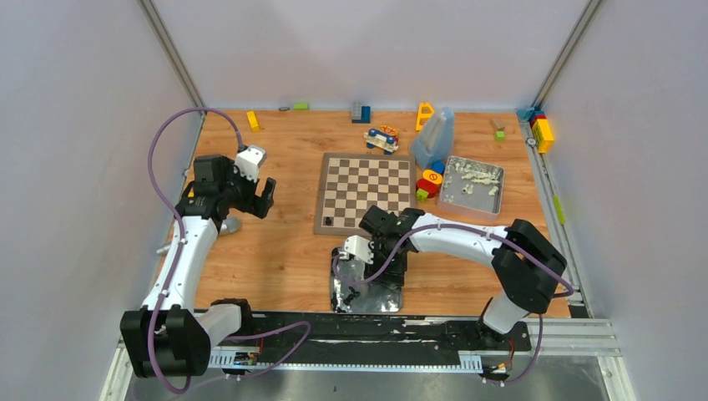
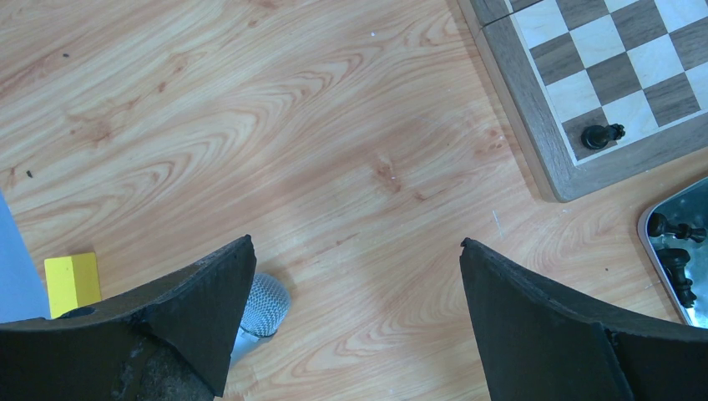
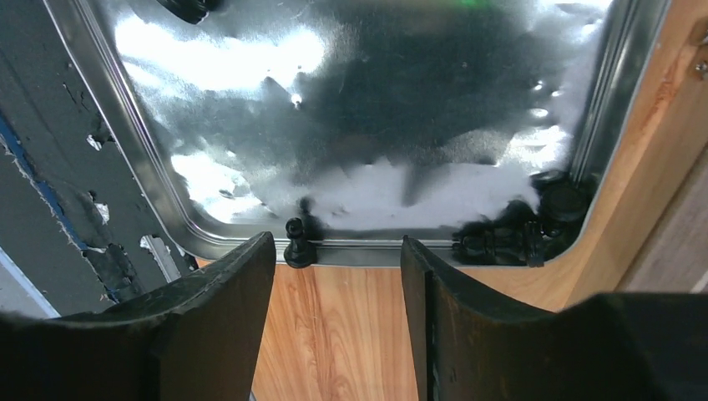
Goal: Set up the chess pieces on the board
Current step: Pick up the chess piece from the storage box.
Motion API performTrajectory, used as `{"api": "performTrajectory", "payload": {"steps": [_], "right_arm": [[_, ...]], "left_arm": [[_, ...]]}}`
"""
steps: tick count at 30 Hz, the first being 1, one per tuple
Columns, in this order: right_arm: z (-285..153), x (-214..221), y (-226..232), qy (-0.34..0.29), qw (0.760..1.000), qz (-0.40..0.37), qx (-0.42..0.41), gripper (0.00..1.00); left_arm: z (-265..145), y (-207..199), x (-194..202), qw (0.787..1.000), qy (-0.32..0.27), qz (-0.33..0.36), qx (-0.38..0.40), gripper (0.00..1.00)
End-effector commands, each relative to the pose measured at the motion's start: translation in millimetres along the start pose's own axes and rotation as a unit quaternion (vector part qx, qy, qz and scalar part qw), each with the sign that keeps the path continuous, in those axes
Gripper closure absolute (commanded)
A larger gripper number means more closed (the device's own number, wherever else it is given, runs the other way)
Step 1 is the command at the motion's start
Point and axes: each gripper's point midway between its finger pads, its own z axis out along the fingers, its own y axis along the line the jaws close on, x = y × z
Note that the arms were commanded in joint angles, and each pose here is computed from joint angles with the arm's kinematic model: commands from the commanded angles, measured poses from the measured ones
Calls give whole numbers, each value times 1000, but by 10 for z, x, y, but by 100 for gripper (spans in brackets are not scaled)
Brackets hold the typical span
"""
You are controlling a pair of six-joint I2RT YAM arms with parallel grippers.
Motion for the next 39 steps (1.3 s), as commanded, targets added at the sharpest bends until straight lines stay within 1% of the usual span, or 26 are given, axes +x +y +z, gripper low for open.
{"api": "performTrajectory", "payload": {"steps": [1, 8, 13, 16, 21, 24, 28, 32, 36, 39], "right_arm": [[94, 32, 27, 14, 1000, -2, -2, 43], [196, 85, 40, 31, 999, -1, -6, 48], [235, 132, 79, 42, 999, -1, -9, 54], [246, 131, 95, 42, 999, 0, -11, 61], [264, 105, 136, 38, 999, 3, -19, 79], [240, 72, 110, 31, 999, -1, -13, 85], [140, -62, 39, 4, 1000, -8, 0, 91], [-23, -278, -89, -42, 999, -6, 9, 95], [-261, -564, -357, -117, 993, 7, 22, 97], [-487, -830, -683, -194, 980, 13, 50, 97]], "left_arm": [[-9, 17, -59, 1000, -15, 9, -1, 0], [-7, 14, -58, 1000, -16, 10, 0, 0], [4, 19, -57, 1000, -16, 11, 0, 0], [4, 19, -57, 1000, -16, 11, 0, 0], [2, 16, -52, 1000, -16, 11, 0, 0], [3, 18, -48, 1000, -15, 10, 0, 0], [3, 18, -46, 1000, -15, 10, 0, 0], [2, 19, -45, 1000, -14, 10, -1, 0], [-6, 19, -53, 1000, -16, 10, -1, 0], [-5, 20, -63, 1000, -17, 11, -1, 0]]}}
